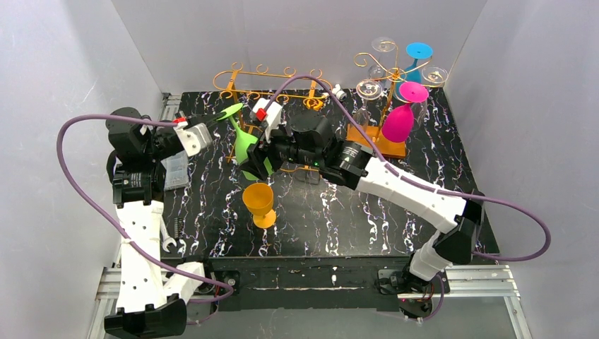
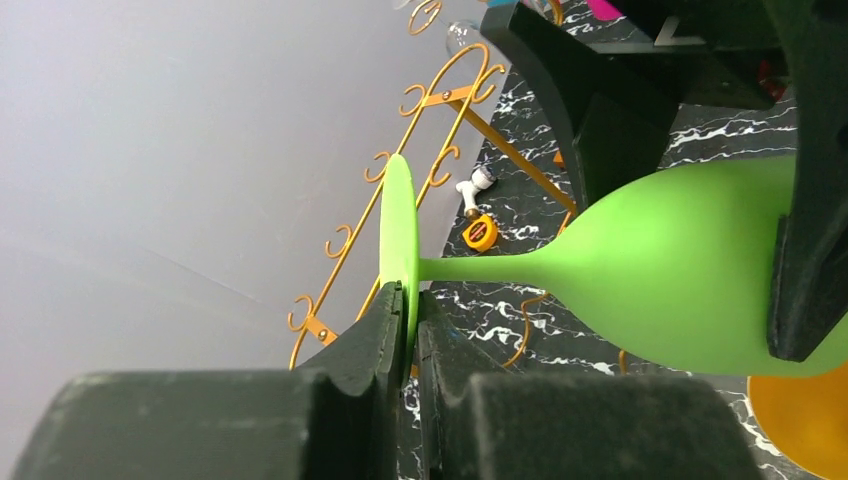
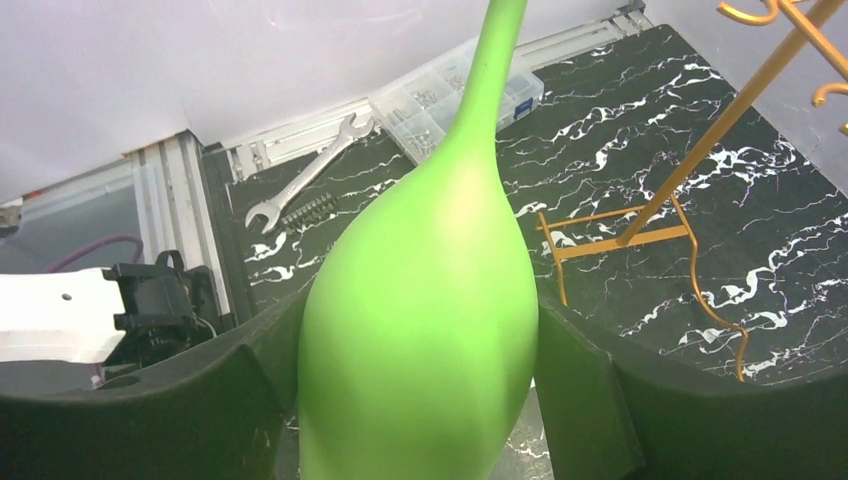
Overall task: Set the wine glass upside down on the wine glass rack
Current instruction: Turn the wine glass upside down at the wine rack, then pick up the wine glass at the center of the board, then turn the wine glass upside down at the wine rack.
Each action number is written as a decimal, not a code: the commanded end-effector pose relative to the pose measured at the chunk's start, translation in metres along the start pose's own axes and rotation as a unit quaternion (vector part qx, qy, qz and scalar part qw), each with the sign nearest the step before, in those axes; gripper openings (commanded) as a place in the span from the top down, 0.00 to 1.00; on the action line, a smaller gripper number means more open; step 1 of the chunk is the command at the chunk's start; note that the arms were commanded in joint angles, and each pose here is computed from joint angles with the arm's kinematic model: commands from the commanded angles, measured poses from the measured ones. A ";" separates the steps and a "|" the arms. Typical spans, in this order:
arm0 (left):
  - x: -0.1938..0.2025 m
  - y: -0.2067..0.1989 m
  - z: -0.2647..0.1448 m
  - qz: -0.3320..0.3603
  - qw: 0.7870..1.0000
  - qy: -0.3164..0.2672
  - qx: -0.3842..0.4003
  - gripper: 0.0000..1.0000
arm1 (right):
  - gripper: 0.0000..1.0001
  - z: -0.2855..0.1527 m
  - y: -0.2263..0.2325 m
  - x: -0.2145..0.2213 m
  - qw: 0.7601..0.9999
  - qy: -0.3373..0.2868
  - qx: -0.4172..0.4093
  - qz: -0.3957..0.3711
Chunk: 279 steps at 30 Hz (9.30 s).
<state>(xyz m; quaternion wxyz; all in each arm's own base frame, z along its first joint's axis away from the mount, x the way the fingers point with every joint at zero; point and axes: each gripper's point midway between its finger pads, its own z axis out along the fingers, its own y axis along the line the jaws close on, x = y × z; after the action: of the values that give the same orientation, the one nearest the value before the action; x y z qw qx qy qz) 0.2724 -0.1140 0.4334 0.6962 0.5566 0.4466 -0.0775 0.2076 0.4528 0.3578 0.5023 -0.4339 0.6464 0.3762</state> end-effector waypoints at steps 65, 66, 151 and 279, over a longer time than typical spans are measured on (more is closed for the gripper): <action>0.058 0.052 -0.013 -0.185 0.960 0.111 -0.177 0.02 | 0.29 0.066 -0.136 0.031 0.975 -0.128 0.172 0.060; 0.058 0.052 -0.013 -0.186 0.960 0.112 -0.177 0.02 | 0.26 0.067 -0.137 0.033 0.975 -0.127 0.173 0.060; -0.007 -0.073 -0.045 -0.446 0.880 0.154 -0.051 0.02 | 0.96 -0.061 0.000 0.015 0.987 -0.001 0.092 0.128; 0.009 -0.050 -0.031 -0.314 0.941 0.118 -0.039 0.02 | 0.36 -0.076 -0.059 0.043 0.976 -0.146 0.081 0.141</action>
<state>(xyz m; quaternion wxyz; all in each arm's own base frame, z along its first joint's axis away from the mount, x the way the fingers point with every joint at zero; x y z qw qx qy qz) 0.2464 -0.0950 0.4069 0.6442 0.4416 0.6131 -0.1190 0.2088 0.3725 0.2988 0.5108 -0.2873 0.6785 0.4429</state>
